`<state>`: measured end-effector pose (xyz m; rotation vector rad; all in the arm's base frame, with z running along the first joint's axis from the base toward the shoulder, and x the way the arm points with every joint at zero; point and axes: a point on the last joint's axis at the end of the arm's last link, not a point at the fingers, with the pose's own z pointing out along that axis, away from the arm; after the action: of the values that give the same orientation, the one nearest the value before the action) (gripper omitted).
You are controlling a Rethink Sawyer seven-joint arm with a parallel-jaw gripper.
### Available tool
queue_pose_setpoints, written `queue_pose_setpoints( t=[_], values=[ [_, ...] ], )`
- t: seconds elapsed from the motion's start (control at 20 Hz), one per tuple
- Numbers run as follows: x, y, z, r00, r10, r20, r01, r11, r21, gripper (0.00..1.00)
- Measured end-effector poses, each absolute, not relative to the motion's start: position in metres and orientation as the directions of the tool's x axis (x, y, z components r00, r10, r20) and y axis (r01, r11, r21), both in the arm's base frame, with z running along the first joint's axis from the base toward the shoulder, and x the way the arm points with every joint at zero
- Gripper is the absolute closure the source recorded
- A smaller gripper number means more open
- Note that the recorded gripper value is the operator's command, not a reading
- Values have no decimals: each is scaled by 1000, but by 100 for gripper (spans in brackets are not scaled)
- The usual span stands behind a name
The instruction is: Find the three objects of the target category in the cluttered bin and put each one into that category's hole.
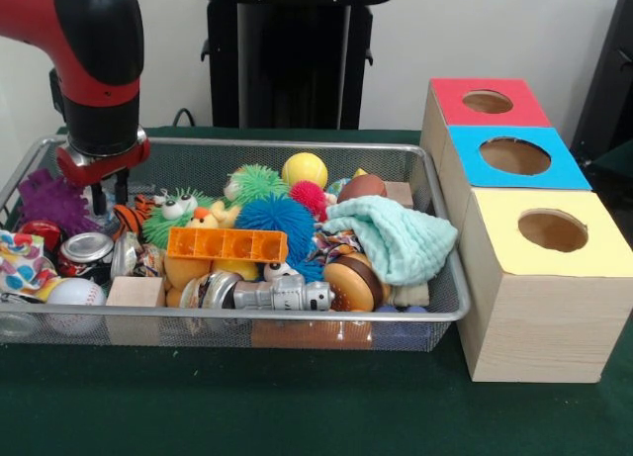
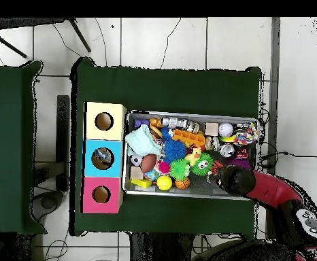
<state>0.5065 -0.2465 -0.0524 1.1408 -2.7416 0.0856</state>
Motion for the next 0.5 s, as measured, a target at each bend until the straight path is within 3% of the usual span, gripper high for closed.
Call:
queue_pose_setpoints(
  t=[0.5],
  values=[
    [507,-245,-49,-692,-700,176,-710,704,10,100]
  ],
)
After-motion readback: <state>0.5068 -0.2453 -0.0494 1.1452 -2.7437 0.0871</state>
